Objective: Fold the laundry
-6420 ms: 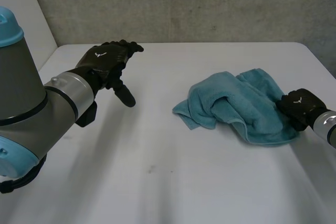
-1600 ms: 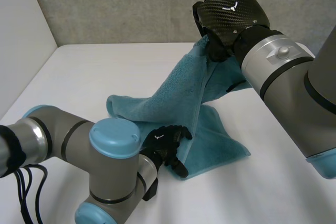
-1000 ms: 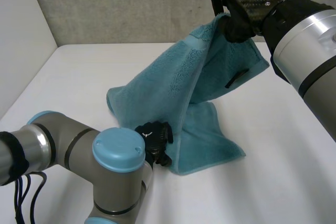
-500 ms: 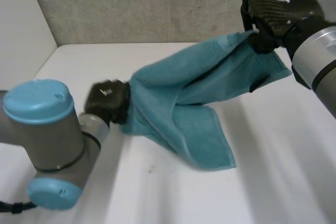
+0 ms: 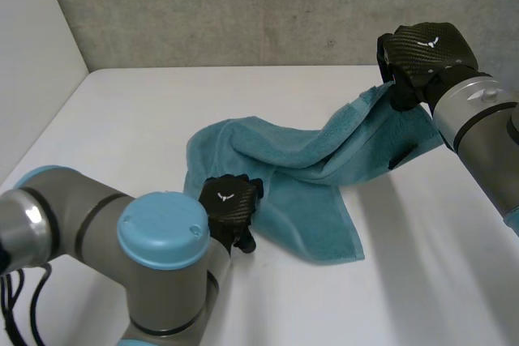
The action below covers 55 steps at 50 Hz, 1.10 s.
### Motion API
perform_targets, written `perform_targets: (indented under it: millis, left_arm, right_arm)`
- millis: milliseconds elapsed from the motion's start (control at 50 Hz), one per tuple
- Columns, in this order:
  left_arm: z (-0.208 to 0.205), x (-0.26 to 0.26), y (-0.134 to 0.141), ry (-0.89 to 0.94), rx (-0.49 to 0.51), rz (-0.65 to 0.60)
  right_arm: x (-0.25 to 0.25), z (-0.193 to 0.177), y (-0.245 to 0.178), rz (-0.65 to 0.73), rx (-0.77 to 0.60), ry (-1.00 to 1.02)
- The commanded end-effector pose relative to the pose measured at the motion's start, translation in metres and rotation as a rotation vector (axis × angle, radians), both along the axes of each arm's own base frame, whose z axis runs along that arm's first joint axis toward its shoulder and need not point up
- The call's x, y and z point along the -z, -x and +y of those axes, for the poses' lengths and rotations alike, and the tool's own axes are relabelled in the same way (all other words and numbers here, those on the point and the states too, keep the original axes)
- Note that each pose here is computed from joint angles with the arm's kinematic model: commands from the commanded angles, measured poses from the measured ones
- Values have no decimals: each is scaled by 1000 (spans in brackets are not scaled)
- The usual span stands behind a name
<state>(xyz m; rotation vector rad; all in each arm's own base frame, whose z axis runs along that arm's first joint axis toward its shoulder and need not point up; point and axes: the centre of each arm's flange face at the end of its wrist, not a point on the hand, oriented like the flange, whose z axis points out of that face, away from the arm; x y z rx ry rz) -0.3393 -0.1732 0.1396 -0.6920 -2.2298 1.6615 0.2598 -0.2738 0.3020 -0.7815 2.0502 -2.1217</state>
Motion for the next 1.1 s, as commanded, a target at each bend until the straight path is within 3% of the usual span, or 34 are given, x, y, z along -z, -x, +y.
perform_targets:
  millis: [20,140,720,820,840,900,940,1100]
  left_arm:
    - [-3,16,13,58,26,-43]
    - [-6,23,15,87,40,-84]
    - [-28,27,32,167,29,-26]
    - [-38,-16,24,232,-5,30]
    - [-44,-49,11,276,-39,67]
    - [-46,-72,0,301,-57,88]
    - [-46,-117,-19,344,-36,128]
    - [-67,-183,-63,411,59,158]
  right_arm:
    - [3,0,0,3,-6,-9]
    - [9,-2,-3,8,-12,-26]
    - [19,-5,-6,33,-19,-43]
    - [12,-11,0,98,-1,4]
    - [9,-16,6,137,18,21]
    - [4,-22,22,242,59,38]
    - [-3,-21,27,287,70,55]
    - [-30,-5,36,357,75,86]
